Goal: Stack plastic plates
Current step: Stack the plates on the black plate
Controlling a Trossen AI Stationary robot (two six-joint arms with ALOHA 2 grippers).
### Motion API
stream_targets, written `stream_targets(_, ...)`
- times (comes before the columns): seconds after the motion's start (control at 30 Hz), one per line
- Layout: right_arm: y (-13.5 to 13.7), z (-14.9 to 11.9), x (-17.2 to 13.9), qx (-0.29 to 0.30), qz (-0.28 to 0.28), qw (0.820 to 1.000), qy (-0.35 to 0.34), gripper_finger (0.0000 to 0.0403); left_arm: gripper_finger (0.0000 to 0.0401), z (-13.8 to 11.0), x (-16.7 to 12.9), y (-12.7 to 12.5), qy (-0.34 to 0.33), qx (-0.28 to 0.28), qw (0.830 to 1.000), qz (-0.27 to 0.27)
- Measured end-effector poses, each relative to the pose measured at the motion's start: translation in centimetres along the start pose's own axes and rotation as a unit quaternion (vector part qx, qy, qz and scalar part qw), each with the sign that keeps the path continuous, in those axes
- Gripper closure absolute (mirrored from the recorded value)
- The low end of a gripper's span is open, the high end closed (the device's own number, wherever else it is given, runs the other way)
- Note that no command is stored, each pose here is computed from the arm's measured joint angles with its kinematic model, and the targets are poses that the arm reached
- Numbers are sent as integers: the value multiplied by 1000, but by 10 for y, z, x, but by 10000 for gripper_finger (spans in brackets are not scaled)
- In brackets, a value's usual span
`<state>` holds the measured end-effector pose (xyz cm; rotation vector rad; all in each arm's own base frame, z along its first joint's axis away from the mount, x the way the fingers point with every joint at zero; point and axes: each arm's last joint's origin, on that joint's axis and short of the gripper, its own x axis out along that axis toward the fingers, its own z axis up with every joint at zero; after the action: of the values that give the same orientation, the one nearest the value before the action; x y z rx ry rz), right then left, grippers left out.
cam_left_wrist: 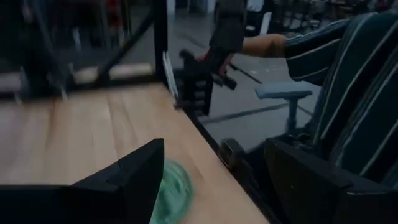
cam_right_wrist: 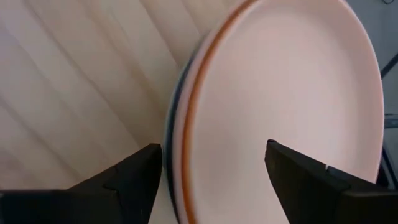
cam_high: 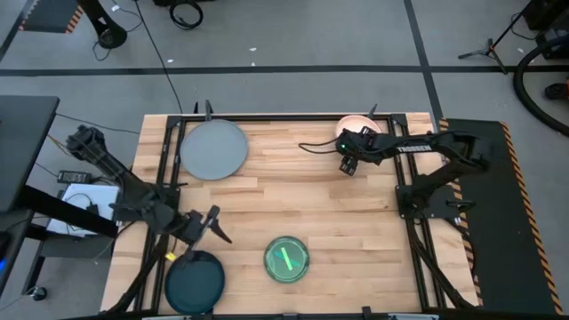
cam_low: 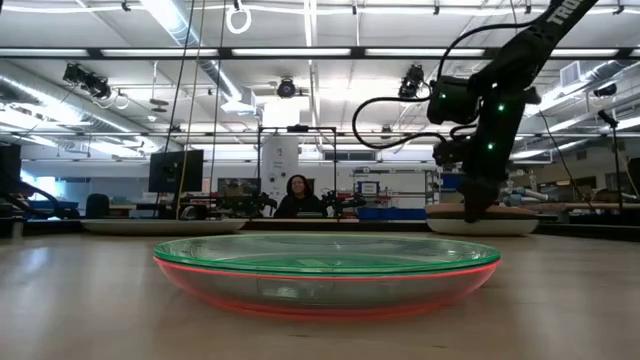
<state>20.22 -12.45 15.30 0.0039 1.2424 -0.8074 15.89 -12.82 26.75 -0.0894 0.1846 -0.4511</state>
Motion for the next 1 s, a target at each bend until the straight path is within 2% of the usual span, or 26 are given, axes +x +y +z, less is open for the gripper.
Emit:
stream_targets(0.1, 1, 2, 2, 2, 1, 1000, -9, 116, 118, -11, 10, -4, 27, -53, 998, 28)
stream_targets(0.23, 5, 3, -5, -8, 1, 1000, -22, 116, 118, -25, 23, -1, 63, -94, 992, 55)
stream_targets(0.47, 5, -3, -24, -29, 9, 999, -28, 116, 118, -32, 34, 21, 73, -69, 985, 138)
stream_targets(0.63, 5, -7, -23, -80, 8, 997, -18, 116, 118, -37, 41, 41, 81, -72, 973, 202)
stream_targets(0.8, 7, -12, -9, -119, 9, 992, -32, 118, 118, -46, 48, 48, 102, -79, 967, 220)
stream_targets(1.0, 6, -23, 9, -106, 8, 994, -3, 134, 118, -51, 51, 48, 114, -76, 966, 220)
